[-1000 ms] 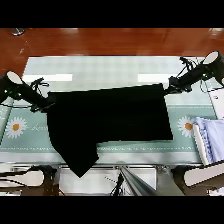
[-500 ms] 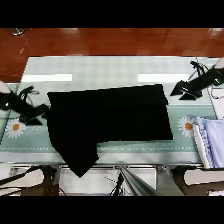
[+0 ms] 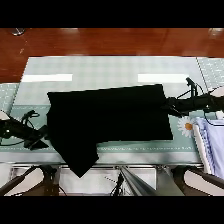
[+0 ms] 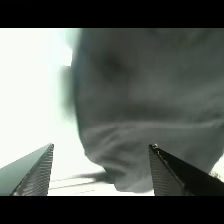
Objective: Fold the shirts.
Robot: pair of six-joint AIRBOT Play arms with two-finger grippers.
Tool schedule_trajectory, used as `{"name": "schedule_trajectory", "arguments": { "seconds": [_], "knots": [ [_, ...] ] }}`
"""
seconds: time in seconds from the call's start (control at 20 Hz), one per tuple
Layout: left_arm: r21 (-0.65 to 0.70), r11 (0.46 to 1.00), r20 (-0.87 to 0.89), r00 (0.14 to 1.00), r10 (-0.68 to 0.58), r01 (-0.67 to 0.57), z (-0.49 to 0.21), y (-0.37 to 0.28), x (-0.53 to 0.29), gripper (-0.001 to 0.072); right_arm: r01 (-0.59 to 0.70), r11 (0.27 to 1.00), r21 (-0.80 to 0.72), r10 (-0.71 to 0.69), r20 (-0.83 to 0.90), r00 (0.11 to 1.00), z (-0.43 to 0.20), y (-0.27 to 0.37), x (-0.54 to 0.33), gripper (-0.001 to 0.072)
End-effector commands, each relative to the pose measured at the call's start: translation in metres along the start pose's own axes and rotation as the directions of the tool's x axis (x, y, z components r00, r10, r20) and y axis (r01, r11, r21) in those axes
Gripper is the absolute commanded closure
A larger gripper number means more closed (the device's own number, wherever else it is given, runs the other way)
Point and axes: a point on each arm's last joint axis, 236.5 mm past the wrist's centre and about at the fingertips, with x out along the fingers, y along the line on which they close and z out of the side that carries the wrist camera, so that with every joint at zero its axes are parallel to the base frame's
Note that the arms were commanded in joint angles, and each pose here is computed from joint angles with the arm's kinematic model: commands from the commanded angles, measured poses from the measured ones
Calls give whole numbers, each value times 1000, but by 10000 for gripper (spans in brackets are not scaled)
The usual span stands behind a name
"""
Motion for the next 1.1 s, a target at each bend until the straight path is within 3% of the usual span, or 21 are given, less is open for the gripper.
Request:
{"name": "schedule_trajectory", "arguments": {
  "seconds": [0.0, 0.1, 0.3, 0.45, 0.5, 0.6, 0.75, 0.85, 1.05],
  "knots": [
    [20, 1000, -71, 997, -15, 16, -23, -6, 16, 0, -44, 999, -8, 44, 26, 999, -4, 14, 8, 94],
    [38, 999, -84, 996, -2, 5, -27, -7, 24, 2, -55, 998, 1, 55, 46, 997, 0, 17, 8, 94],
    [57, 993, -52, 994, -98, 100, -21, -36, 36, 2, -56, 998, 7, 56, 55, 997, 2, 17, 8, 94],
    [101, 992, -49, 996, -73, 77, -21, -41, 42, 9, -56, 998, 26, 54, 79, 995, 9, 12, 3, 94],
    [109, 991, -54, 996, -68, 74, -22, -41, 43, 72, -55, 997, 50, 50, 101, 994, 14, 4, -4, 94],
    [131, 988, -74, 995, -72, 81, -27, -42, 42, 681, -48, 989, 139, 29, 132, 991, 21, -26, -25, 94],
    [150, 984, -123, 989, -78, 97, -39, -44, 40, 680, 132, 941, 312, -125, -40, 991, -29, -94, -48, 94],
    [150, 984, -119, 990, -78, 96, -38, -44, 40, 679, 247, 917, 312, -184, -216, 959, -75, -114, -52, 94],
    [146, 984, -112, 990, -90, 106, -36, -47, 40, 679, 179, 920, 348, -80, -282, 956, -108, -100, -30, 94]
  ]
}}
